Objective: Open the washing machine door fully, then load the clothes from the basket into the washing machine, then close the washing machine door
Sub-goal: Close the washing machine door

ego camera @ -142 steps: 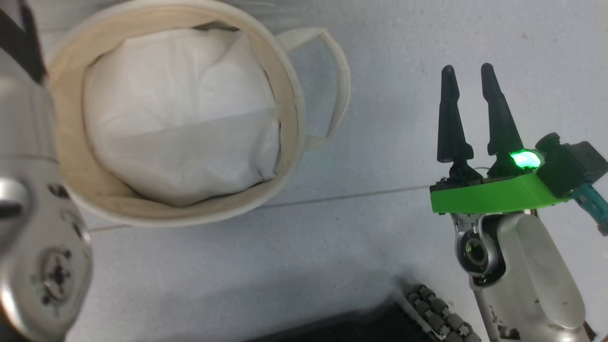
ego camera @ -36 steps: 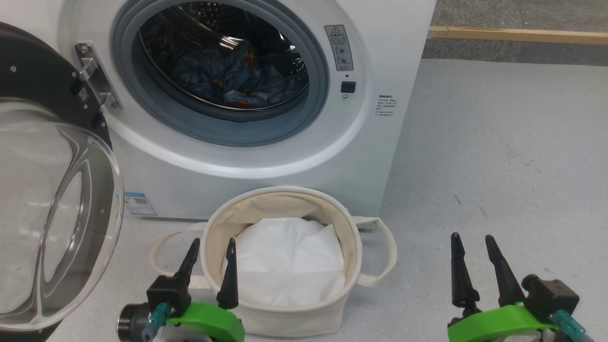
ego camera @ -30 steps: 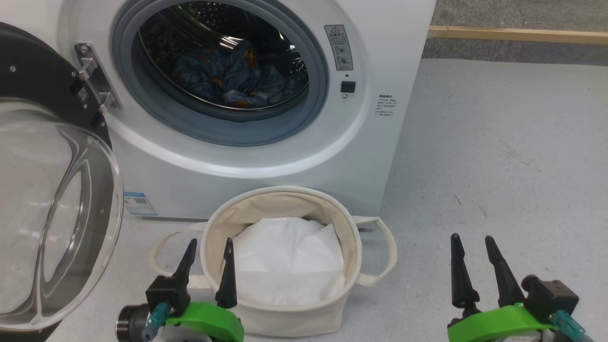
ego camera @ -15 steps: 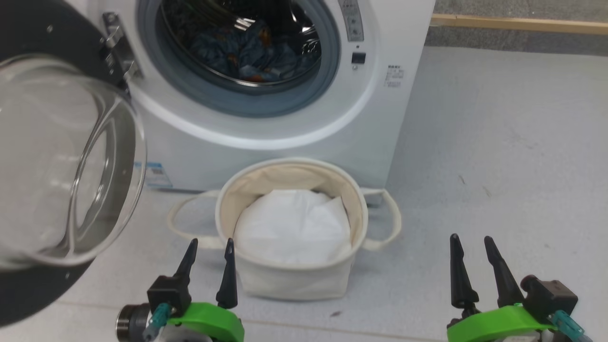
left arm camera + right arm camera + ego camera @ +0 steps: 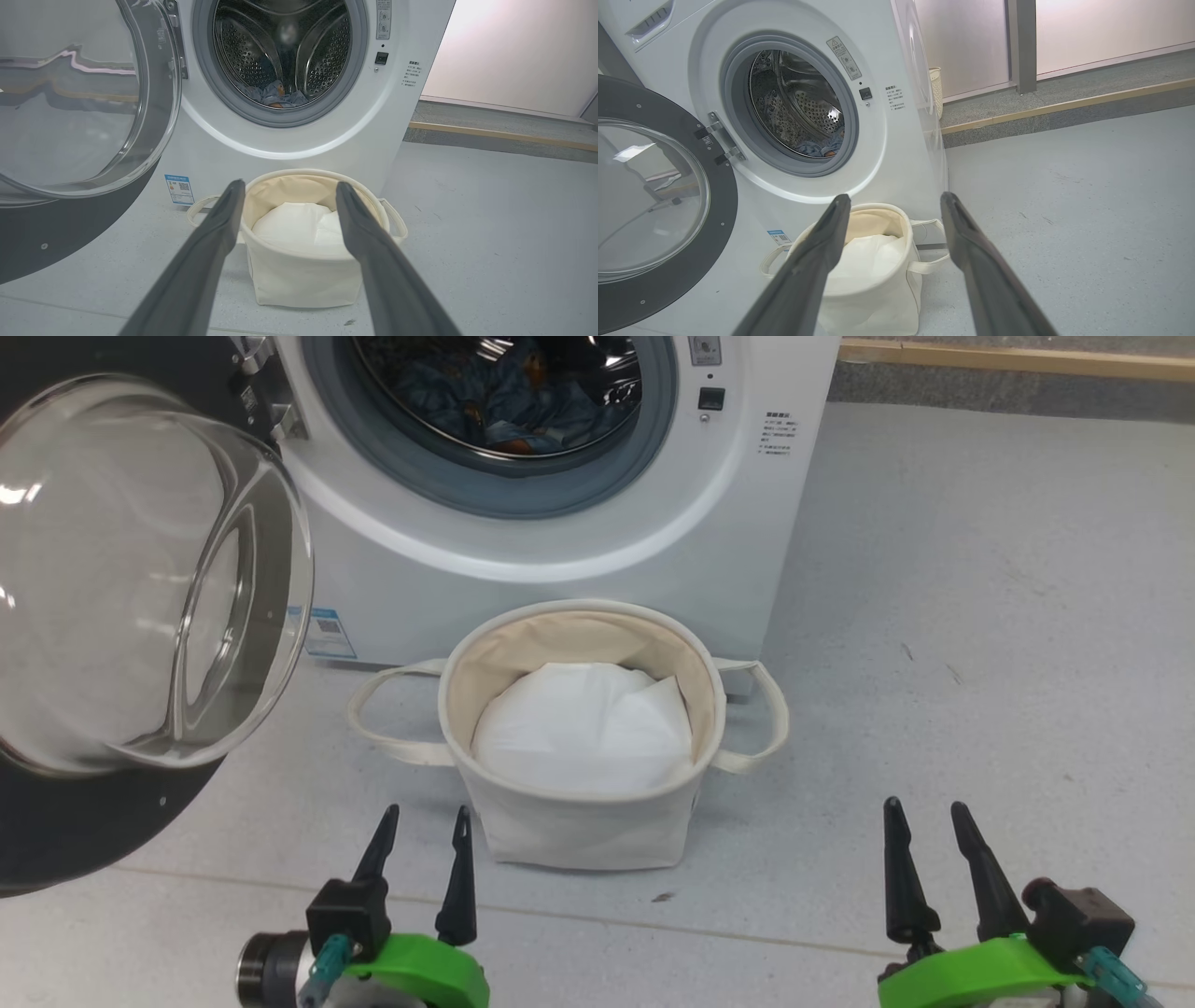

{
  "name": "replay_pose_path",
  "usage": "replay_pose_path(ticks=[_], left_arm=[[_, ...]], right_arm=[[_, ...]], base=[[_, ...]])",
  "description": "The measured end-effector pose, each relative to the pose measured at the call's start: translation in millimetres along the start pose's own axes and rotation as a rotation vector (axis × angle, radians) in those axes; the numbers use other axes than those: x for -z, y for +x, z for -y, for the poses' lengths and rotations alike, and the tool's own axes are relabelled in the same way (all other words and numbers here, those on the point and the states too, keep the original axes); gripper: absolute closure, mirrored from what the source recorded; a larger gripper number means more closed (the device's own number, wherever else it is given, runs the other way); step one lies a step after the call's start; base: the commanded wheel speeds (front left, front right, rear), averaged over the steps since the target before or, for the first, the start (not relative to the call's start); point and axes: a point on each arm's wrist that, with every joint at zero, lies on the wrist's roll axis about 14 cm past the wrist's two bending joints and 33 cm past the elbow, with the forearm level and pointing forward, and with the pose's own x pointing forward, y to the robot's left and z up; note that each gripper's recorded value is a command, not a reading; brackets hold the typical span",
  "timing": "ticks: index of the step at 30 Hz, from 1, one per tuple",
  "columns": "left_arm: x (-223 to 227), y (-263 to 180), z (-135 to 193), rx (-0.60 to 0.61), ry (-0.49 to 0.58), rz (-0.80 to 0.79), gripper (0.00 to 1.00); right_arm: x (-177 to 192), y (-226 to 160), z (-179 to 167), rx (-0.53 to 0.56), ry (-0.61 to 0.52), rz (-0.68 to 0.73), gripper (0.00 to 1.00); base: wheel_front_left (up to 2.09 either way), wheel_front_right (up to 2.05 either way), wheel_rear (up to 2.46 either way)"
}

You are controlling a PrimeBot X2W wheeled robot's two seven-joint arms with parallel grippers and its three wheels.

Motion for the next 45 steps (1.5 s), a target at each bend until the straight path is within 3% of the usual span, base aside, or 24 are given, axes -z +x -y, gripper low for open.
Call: replay_pose_path(ticks=[13,33,45], left_arm=[[-4.6,-10.2,-23.2,-0.068,-0.003,0.015,0.00],[-25.3,-74.8,-123.4,-0.402,-0.023,0.085,0.00],[-27.3,-104.7,-147.6,-0.508,-0.017,0.095,0.00]], right_arm=[[6.6,14.4,-25.6,-0.084,0.012,-0.016,0.00],[43.8,41.5,-139.6,-0.441,0.027,-0.112,0.00],[56.4,42.8,-172.1,-0.542,0.029,-0.143,0.00]], base=[[-0.01,0.01,0.00],[0.00,0.00,0.00],[0.00,0.00,0.00]])
